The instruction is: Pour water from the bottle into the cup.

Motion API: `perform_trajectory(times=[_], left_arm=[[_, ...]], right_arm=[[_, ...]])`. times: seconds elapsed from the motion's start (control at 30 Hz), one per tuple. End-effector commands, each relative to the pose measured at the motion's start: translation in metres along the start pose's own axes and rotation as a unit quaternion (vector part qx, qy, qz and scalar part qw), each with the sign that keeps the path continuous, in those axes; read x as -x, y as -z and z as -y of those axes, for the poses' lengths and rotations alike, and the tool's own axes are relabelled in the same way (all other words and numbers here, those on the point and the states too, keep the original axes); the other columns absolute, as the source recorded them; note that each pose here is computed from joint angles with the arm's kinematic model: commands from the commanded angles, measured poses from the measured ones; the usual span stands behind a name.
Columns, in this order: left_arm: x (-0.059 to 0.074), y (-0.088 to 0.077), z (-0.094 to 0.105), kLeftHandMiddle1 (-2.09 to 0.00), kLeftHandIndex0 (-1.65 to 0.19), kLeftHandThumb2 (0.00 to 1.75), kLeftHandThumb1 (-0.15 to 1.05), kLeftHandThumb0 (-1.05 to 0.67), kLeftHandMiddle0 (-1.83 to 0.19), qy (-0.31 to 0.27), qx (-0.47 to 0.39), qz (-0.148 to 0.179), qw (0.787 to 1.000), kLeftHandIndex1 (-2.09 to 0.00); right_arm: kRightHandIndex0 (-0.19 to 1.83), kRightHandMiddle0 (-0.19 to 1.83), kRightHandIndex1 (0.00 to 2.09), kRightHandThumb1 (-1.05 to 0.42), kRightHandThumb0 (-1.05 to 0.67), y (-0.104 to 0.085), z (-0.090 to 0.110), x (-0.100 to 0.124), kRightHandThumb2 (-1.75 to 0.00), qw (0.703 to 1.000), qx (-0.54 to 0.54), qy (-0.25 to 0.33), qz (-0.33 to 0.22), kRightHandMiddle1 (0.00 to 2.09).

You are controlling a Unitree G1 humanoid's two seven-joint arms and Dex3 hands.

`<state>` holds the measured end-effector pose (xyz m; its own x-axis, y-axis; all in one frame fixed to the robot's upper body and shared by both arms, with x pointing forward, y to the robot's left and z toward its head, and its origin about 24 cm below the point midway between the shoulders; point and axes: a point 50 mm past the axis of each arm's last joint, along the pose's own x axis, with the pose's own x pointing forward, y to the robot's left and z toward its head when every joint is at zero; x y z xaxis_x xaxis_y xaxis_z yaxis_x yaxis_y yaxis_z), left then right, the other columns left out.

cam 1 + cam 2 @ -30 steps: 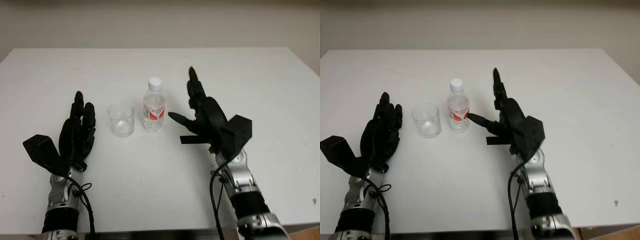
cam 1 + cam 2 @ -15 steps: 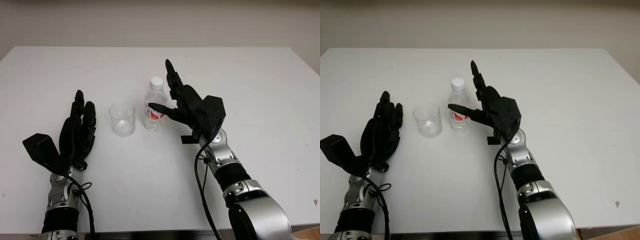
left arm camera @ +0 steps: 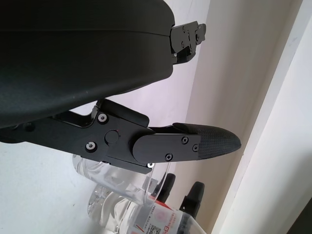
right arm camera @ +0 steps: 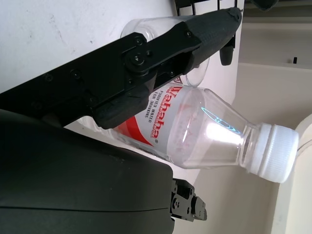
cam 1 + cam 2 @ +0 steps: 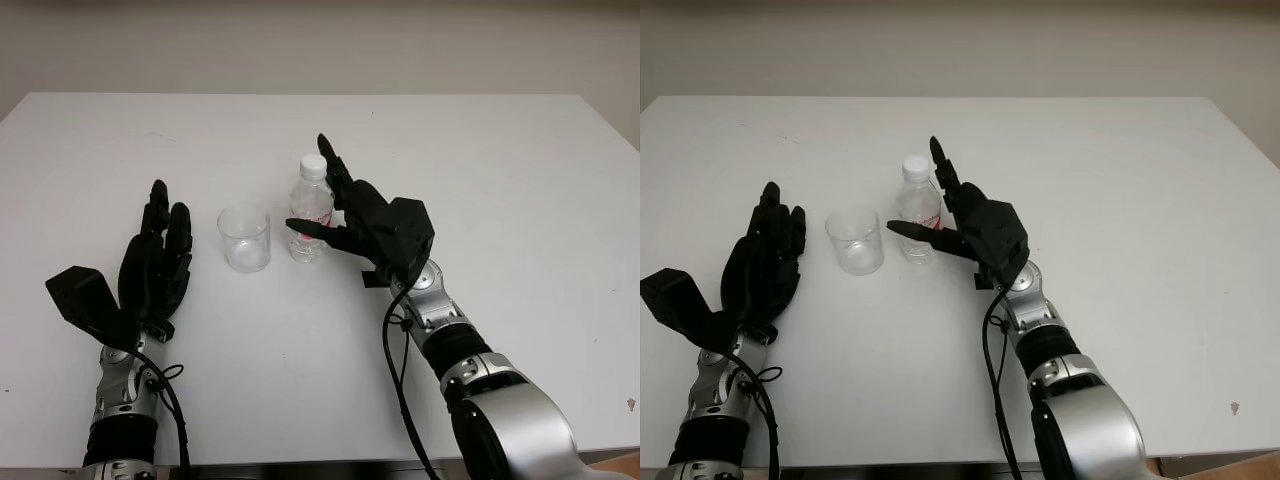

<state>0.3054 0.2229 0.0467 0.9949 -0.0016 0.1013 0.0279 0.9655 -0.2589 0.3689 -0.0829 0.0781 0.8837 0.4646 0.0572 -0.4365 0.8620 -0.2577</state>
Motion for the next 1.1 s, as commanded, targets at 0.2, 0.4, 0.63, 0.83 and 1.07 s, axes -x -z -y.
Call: perform_trajectory(times=[0.2,0.4,0.63,0.83,1.07], left_arm=[[0.007,0.012,-0.002,-0.06,0.19,0.39,1.05,-0.70,0.16,-0.010,0.001,-0.025,1.000,-0.03],[0.007,0.013,-0.002,-0.05,0.19,0.39,1.05,-0.71,0.16,-0.010,0.000,-0.026,1.000,-0.04],[0.008,0.014,-0.002,-0.06,0.19,0.39,1.05,-0.69,0.16,-0.013,0.009,-0.020,1.000,-0.04],[0.010,0.015,-0.002,-0.06,0.18,0.38,1.05,-0.71,0.15,-0.016,0.002,-0.022,1.000,-0.05],[0.012,0.015,-0.004,-0.05,0.18,0.37,1.05,-0.69,0.15,-0.025,0.009,-0.017,1.000,-0.05]], right_arm=[[-0.19,-0.19,0.00,-0.88,-0.91,-0.003,-0.007,-0.007,-0.05,1.000,-0.012,0.000,-0.001,0.00],[-0.19,-0.19,0.00,-0.87,-0.89,-0.003,-0.011,-0.010,-0.05,1.000,-0.024,0.002,-0.006,0.00],[-0.05,-0.06,0.08,-0.84,-0.79,0.001,-0.013,-0.010,-0.04,0.998,-0.064,0.025,-0.012,0.07],[0.21,-0.08,0.76,-0.83,-0.71,0.001,-0.014,-0.010,-0.05,0.998,-0.043,0.053,-0.010,1.16],[0.58,0.35,2.00,-0.92,-0.51,0.001,-0.016,-0.009,-0.07,0.998,-0.028,0.064,0.000,1.99]])
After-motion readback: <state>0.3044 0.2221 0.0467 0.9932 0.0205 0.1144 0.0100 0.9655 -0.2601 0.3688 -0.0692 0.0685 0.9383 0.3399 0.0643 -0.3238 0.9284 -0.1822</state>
